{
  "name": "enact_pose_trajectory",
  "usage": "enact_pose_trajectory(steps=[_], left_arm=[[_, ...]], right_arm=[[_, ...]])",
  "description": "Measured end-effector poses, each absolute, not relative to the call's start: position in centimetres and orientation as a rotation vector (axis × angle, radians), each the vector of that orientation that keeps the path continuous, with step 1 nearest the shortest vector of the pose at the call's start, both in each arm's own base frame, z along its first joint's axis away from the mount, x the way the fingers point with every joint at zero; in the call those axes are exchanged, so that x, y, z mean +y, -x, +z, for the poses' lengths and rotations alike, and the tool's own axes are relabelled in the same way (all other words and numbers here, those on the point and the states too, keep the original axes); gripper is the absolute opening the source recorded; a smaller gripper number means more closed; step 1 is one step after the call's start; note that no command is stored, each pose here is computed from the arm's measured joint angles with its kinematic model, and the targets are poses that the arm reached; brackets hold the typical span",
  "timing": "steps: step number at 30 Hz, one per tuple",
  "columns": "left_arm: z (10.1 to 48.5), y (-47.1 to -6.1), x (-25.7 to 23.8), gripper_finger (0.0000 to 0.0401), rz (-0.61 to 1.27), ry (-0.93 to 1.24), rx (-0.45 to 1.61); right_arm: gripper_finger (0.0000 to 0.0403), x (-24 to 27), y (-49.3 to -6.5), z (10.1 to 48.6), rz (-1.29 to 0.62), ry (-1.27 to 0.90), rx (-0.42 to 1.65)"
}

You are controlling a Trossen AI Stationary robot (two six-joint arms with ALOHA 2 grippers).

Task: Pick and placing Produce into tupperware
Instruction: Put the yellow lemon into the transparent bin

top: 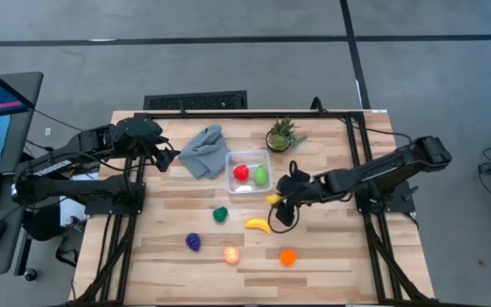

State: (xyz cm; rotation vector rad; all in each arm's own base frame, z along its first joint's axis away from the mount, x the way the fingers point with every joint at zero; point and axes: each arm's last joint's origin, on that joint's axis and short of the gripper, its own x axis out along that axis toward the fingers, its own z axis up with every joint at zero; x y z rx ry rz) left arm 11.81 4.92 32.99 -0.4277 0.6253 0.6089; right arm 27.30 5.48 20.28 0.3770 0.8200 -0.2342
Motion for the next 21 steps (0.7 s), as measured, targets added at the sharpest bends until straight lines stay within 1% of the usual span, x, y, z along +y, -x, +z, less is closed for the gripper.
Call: enact_pose_trajectory(steps=[12, 21], left_arm=[[33.0, -11.8, 4.9, 0.0317, 0.609, 0.428, 0.622], [33.1, -11.9, 5.0, 0.0317, 0.61, 0.437, 0.603]], right_arm=[[0.0229, 4.2, -24.5, 26.4, -0.243, -0.372, 0.539], [0.0229, 3.9, -23.7, 28.1, -0.235, -0.37, 0.439]])
